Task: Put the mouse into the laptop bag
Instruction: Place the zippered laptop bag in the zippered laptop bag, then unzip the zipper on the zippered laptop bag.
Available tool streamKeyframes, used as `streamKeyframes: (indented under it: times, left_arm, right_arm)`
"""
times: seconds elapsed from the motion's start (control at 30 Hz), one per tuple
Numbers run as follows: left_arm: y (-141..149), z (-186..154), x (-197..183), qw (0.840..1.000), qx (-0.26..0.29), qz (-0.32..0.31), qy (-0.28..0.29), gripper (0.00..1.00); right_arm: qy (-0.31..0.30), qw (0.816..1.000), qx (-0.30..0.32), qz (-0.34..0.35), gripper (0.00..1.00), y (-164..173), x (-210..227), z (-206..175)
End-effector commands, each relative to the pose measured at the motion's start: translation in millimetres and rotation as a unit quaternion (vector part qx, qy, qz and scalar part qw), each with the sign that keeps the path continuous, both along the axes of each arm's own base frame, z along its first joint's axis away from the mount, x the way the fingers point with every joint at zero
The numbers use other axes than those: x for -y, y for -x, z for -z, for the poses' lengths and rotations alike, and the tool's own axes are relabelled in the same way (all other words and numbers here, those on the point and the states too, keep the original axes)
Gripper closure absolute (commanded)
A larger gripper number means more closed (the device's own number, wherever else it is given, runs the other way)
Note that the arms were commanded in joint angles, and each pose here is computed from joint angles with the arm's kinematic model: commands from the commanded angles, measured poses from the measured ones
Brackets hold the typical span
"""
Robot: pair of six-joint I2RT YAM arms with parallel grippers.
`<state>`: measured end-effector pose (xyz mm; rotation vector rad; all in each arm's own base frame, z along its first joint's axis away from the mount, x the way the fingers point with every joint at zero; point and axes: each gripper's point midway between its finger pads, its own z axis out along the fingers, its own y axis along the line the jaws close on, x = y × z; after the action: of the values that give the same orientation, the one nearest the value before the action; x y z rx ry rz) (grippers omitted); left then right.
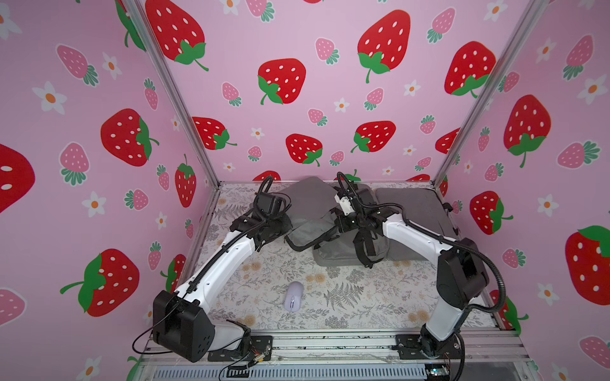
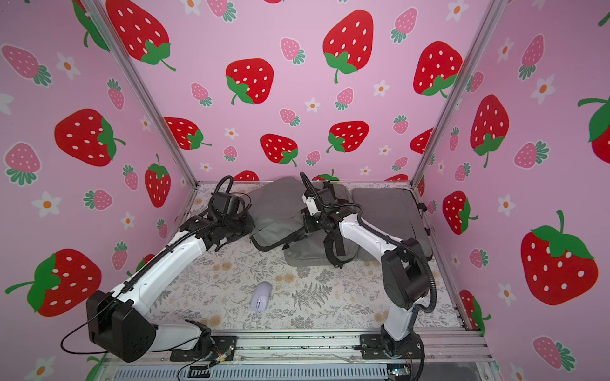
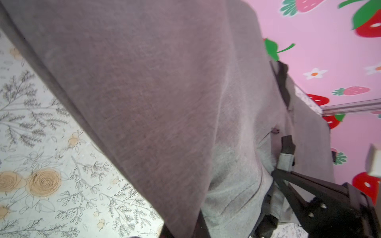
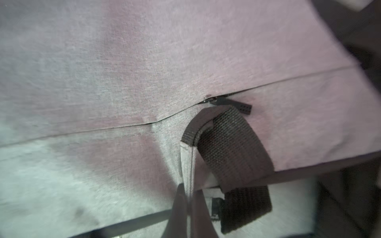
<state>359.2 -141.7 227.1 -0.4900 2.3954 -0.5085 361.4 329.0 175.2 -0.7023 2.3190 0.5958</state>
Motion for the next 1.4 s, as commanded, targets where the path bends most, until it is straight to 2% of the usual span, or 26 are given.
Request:
streamKeyframes:
  times: [0.0,0.1,0.23,0.33,0.5,0.53,0.6,0.63,0.73,0.77,0.87,0.9,0.93,1.07,1.13,1.2,1.23,1.37]
  left_arm:
    - [-34,-79,31,0.99,0.138,0.028,0.018,1.0]
    - [-36,-85,62,0.987,0.148,0.063,0.005,1.0]
    - [-40,-69,98,0.985,0.14,0.1,0.009,1.0]
    - [-42,-39,118,0.986,0.114,0.12,0.012,1.0]
    - [-42,10,131,0.989,0.065,0.13,0.009,1.0]
    - [-40,18,131,0.99,0.056,0.13,0.01,1.0]
    - [-37,31,132,0.99,0.044,0.133,0.013,1.0]
    - [-35,37,133,0.99,0.039,0.134,0.016,1.0]
    - [-27,51,134,0.99,0.022,0.137,0.022,1.0]
    - [-23,55,134,0.99,0.015,0.139,0.024,0.93]
    - [-10,70,133,0.99,-0.006,0.14,0.029,0.51]
    - [-5,73,131,0.99,-0.011,0.138,0.03,0.42]
    - [-2,76,128,0.99,-0.016,0.136,0.03,0.37]
    - [14,80,114,0.992,-0.027,0.125,0.026,0.29]
    - [20,79,108,0.992,-0.027,0.12,0.024,0.27]
    - [25,78,102,0.993,-0.025,0.116,0.022,0.27]
    - [27,78,100,0.993,-0.024,0.116,0.022,0.27]
    - [29,85,86,0.994,-0.028,0.105,-0.003,0.26]
  right_arm:
    - [-0.02,0.995,0.086,-0.037,1.0,21,3,-82]
    - [0.005,0.992,0.129,-0.007,1.0,20,28,-105]
    - [0.039,0.988,0.14,0.046,1.0,14,67,-100]
    - [0.046,0.988,0.114,0.095,1.0,8,97,-75]
    - [0.066,0.985,0.042,0.15,1.0,12,132,-7]
    - [0.073,0.983,0.028,0.164,0.93,15,138,5]
    - [0.078,0.981,-0.002,0.179,0.59,24,144,25]
    - [0.077,0.98,-0.011,0.184,0.5,28,146,31]
    - [0.08,0.975,-0.033,0.204,0.42,46,158,39]
    - [0.076,0.974,-0.036,0.211,0.42,53,162,38]
    - [0.063,0.976,-0.026,0.208,0.42,78,163,30]
    - [0.06,0.977,-0.021,0.202,0.42,88,161,26]
    - [0.058,0.979,-0.015,0.194,0.43,95,157,23]
    - [0.014,0.991,-0.007,0.131,0.48,130,114,19]
    - [-0.012,0.996,-0.013,0.092,0.61,142,84,23]
    - [-0.02,0.998,-0.015,0.057,0.84,150,53,30]
    - [-0.016,0.999,-0.014,0.042,0.89,153,40,32]
    - [0.005,1.0,0.009,-0.006,0.89,166,-8,39]
